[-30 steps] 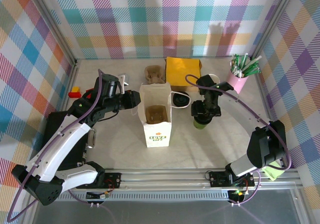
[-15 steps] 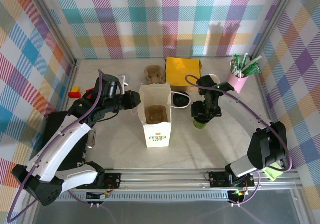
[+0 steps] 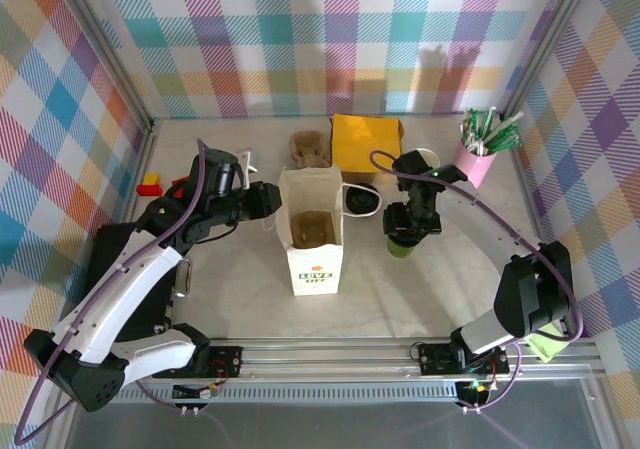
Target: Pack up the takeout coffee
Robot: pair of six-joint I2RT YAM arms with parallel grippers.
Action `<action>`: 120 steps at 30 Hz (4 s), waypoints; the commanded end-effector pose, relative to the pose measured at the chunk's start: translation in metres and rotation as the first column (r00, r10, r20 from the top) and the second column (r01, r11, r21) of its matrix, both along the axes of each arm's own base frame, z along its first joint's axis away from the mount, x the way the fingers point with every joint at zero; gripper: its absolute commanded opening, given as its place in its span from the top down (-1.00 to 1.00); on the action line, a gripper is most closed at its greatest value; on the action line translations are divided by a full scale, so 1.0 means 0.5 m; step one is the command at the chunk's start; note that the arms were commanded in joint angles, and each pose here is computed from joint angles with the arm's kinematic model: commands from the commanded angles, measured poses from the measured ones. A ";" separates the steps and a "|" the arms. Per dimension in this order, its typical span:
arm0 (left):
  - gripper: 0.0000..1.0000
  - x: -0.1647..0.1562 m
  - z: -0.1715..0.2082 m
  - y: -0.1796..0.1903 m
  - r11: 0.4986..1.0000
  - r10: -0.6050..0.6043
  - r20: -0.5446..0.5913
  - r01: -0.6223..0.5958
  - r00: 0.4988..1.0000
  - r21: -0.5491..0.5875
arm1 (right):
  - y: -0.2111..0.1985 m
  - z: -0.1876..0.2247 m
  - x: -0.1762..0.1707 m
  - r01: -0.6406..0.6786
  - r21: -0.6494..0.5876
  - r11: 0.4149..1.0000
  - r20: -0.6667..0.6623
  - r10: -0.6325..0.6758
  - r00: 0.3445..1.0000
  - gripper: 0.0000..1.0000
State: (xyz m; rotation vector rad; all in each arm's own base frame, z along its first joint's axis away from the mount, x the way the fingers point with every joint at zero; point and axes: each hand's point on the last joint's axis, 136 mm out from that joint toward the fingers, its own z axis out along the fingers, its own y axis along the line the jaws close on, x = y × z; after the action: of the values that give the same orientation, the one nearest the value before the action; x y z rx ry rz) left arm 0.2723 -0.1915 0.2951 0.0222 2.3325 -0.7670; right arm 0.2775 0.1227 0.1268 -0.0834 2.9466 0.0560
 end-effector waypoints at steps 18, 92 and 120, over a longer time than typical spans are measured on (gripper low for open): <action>0.52 -0.003 0.005 -0.001 0.999 0.001 -0.008 -0.001 1.000 -0.038 | -0.018 -0.051 -0.031 -0.044 -0.094 0.995 -0.091 0.035 0.995 -0.31; 0.34 -0.132 -0.039 -0.176 0.959 -0.264 -0.050 0.256 0.963 -0.123 | 0.198 0.480 -0.079 -0.246 0.131 0.960 0.256 0.207 0.944 -0.19; 0.03 -0.134 0.028 -0.113 0.985 -0.170 0.057 0.169 0.984 0.011 | 0.221 0.371 -0.121 -0.206 0.072 0.976 0.059 0.202 0.978 -0.12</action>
State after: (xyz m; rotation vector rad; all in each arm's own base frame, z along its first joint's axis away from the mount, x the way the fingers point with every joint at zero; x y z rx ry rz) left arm 0.2039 -0.2633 0.3050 0.2437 2.3051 -0.9231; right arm 0.2491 0.2553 0.3171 -0.3767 2.7506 0.2650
